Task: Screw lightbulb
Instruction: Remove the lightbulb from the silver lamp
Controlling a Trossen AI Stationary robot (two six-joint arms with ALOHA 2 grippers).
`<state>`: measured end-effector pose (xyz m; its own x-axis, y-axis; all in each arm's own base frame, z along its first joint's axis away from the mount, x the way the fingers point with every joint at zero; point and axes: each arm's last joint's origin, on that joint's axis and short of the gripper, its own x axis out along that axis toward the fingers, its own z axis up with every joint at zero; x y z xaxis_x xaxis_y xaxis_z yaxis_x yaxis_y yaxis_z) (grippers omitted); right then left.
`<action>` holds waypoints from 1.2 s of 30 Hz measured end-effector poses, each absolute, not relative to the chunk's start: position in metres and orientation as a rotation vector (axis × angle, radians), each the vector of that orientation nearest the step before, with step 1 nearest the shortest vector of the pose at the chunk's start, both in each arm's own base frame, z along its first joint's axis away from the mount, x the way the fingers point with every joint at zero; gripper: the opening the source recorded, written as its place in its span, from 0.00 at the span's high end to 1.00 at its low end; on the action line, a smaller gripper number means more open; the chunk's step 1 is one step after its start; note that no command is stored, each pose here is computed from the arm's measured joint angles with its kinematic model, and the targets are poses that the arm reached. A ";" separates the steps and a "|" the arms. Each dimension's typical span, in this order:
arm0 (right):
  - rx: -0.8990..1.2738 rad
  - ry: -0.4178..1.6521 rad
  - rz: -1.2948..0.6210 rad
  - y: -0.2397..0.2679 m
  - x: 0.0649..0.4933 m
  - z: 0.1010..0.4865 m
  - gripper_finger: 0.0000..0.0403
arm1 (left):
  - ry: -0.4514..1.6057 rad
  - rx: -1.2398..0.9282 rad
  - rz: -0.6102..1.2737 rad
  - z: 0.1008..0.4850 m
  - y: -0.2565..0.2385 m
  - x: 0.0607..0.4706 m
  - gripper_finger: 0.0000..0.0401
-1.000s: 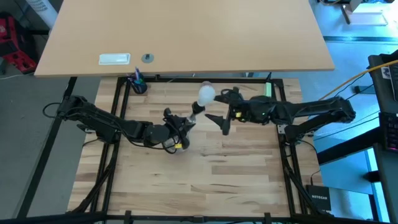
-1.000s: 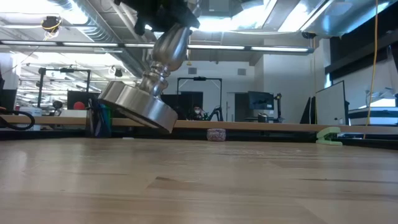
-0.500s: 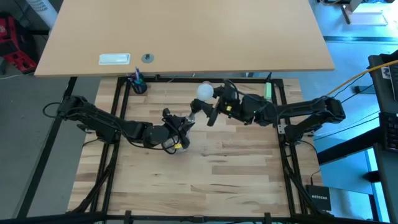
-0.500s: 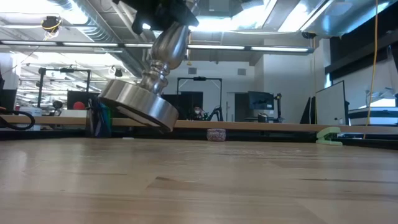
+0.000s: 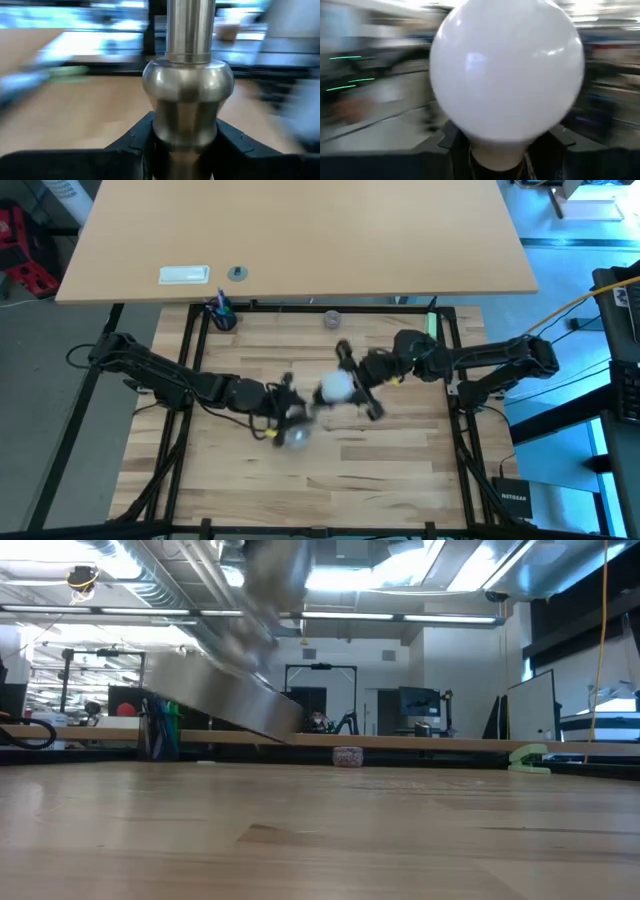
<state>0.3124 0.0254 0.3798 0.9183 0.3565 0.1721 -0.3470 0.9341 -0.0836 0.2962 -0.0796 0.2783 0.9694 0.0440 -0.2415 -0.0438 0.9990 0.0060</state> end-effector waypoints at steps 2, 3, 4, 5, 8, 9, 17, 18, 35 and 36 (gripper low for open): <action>-0.063 -0.191 0.598 0.031 0.310 0.384 0.61 | 0.231 -0.049 -0.171 0.282 -0.086 0.296 0.70; -0.075 -0.197 0.691 0.033 0.310 0.386 0.61 | 0.217 -0.086 -0.258 0.284 -0.088 0.295 0.70; -0.092 -0.212 0.756 0.035 0.310 0.388 0.61 | 0.199 -0.120 -0.325 0.287 -0.090 0.296 0.70; -0.105 -0.224 0.799 0.039 0.310 0.390 0.61 | 0.184 -0.143 -0.377 0.288 -0.090 0.297 0.70; -0.140 -0.244 0.812 0.046 0.311 0.392 0.61 | 0.156 -0.145 -0.435 0.290 -0.090 0.298 0.70; -0.152 -0.244 0.809 0.046 0.313 0.390 0.61 | 0.164 -0.150 -0.440 0.289 -0.089 0.298 0.70; -0.024 -0.169 0.575 0.041 0.313 0.391 0.49 | 0.189 -0.098 -0.271 0.286 -0.083 0.299 0.70; -0.019 -0.148 0.545 0.039 0.311 0.392 0.42 | 0.191 -0.082 -0.236 0.285 -0.082 0.299 0.70; 0.141 0.185 -0.179 0.014 0.252 0.383 0.13 | 0.214 0.011 0.628 0.275 -0.065 0.289 0.70; 0.145 0.156 -0.198 0.014 0.258 0.378 0.14 | 0.209 0.006 0.647 0.275 -0.064 0.289 0.70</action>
